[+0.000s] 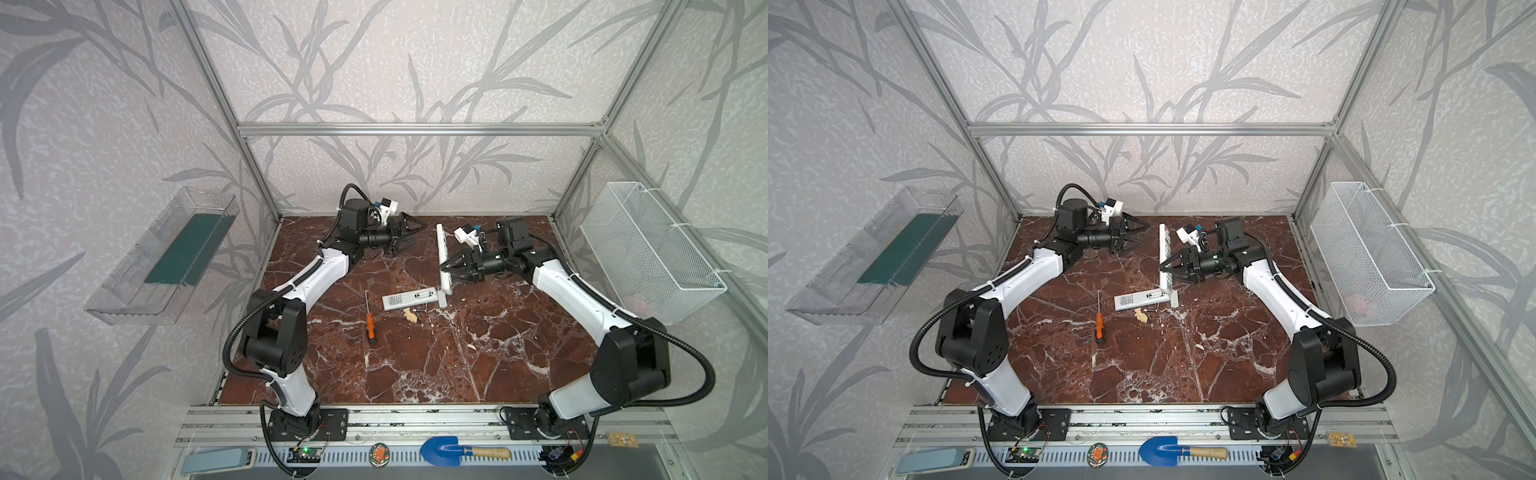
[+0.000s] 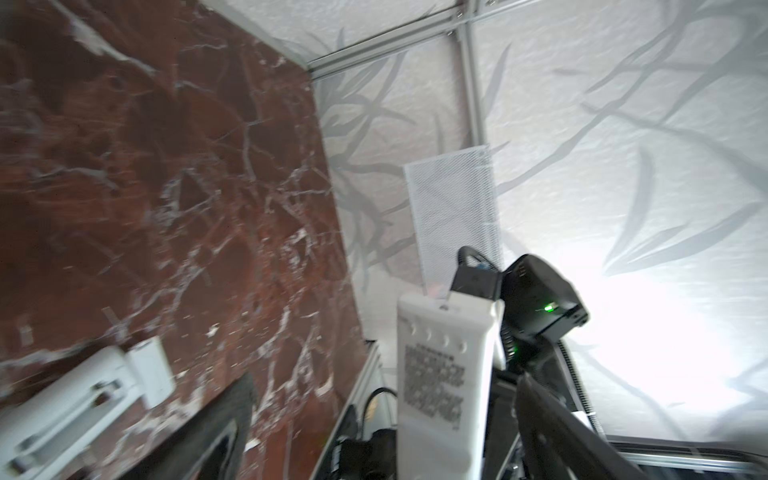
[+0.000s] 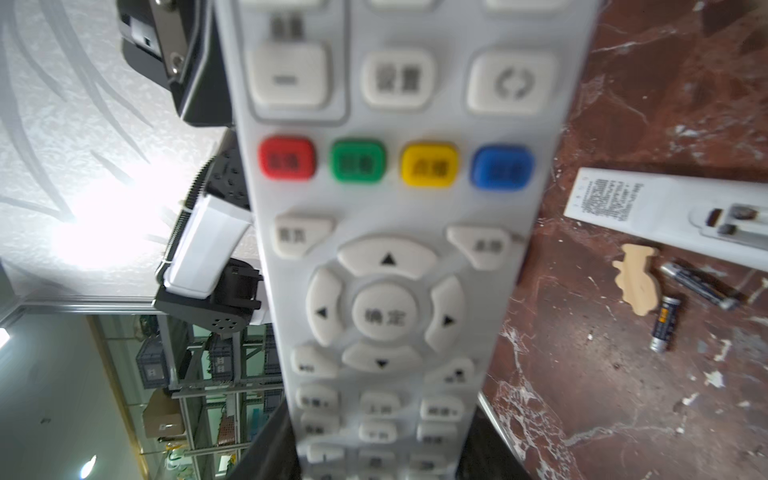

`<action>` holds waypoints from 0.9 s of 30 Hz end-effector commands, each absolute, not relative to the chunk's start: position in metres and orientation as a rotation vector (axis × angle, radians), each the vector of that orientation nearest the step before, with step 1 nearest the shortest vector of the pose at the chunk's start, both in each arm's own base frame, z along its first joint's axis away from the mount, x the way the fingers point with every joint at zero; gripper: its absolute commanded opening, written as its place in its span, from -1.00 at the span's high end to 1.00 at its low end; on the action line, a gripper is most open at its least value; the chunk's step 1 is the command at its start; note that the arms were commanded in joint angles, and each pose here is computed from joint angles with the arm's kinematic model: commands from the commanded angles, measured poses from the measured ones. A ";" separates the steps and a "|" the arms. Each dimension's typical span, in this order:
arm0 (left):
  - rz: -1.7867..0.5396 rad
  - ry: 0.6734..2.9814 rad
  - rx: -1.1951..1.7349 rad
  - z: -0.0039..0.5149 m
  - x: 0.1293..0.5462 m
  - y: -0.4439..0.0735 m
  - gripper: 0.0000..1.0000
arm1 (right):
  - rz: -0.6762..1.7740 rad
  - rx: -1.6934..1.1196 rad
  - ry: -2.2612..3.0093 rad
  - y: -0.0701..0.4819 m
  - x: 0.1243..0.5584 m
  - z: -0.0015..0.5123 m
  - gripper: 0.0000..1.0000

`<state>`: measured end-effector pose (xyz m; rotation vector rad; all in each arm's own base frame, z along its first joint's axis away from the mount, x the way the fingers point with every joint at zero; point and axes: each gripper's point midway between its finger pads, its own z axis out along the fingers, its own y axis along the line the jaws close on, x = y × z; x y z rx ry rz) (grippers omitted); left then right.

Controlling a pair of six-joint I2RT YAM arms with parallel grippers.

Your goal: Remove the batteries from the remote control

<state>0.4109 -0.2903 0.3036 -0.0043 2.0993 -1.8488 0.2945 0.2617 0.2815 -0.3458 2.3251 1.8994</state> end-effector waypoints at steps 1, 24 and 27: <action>-2.094 1.861 0.211 0.379 0.380 -0.307 -0.97 | 1.992 -0.467 2.195 0.264 0.286 0.320 0.53; -2.132 1.936 0.268 0.363 0.368 -0.335 -0.75 | 2.054 -0.560 2.114 0.273 0.275 0.345 0.68; -2.149 1.912 0.275 0.367 0.369 -0.336 -0.53 | 2.051 -0.554 2.121 0.273 0.276 0.343 0.68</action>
